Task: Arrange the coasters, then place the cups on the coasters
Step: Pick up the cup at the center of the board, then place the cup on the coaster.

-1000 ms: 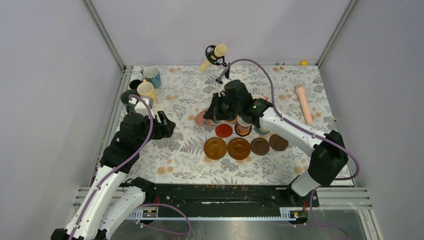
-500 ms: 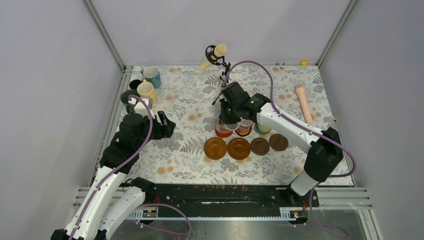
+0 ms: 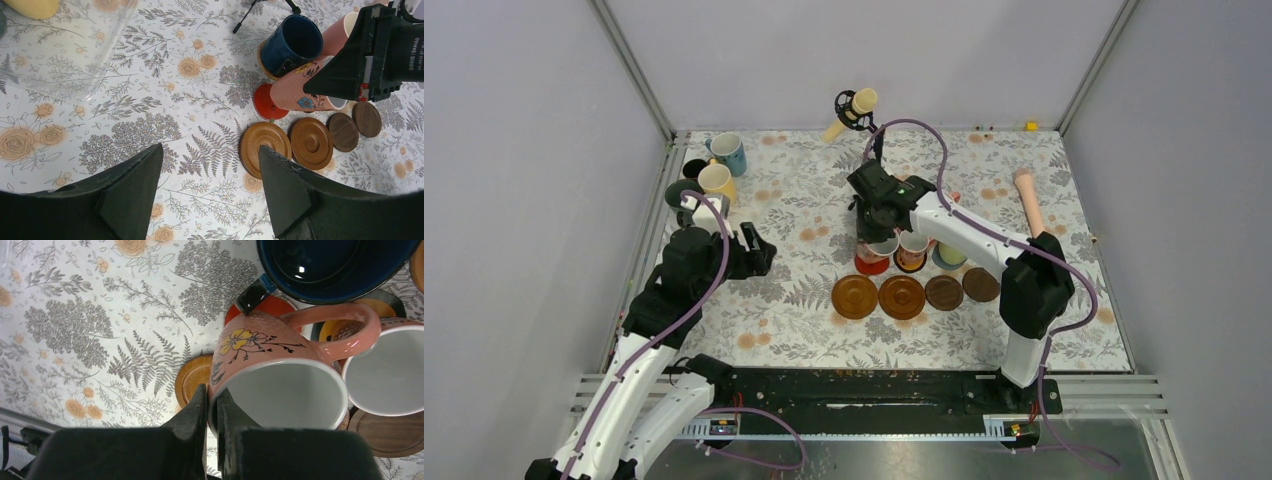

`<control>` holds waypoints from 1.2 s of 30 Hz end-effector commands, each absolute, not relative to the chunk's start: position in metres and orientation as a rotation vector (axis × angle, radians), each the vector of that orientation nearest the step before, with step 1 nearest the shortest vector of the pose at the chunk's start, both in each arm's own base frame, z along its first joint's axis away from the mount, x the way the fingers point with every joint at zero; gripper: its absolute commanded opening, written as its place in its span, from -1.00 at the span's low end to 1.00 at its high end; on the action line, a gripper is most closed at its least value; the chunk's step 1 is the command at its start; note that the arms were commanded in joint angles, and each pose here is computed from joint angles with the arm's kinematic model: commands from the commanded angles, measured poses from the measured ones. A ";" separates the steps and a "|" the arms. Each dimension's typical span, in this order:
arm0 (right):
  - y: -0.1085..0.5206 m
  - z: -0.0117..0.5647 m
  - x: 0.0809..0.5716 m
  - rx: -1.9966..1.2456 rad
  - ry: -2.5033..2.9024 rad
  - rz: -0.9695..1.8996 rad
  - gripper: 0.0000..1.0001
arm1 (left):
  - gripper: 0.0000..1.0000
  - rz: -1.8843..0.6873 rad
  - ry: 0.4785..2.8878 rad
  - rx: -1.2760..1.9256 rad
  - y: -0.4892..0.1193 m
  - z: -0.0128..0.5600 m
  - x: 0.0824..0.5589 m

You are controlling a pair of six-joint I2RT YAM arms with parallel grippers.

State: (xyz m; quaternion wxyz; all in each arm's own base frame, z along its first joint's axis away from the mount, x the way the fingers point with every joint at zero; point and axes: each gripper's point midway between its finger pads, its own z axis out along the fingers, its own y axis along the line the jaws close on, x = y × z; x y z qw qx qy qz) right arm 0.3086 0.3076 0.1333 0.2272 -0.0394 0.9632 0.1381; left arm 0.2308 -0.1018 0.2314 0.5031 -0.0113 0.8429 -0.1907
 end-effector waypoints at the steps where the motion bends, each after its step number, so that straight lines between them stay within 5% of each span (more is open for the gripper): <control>1: 0.313 0.159 0.327 0.007 2.560 0.362 -1.00 | 0.42 -0.452 1.976 -0.027 -0.100 0.248 0.235; 36: 0.314 0.123 0.326 0.188 2.676 0.150 -0.82 | 0.52 -0.454 1.957 -0.027 -0.099 0.251 0.231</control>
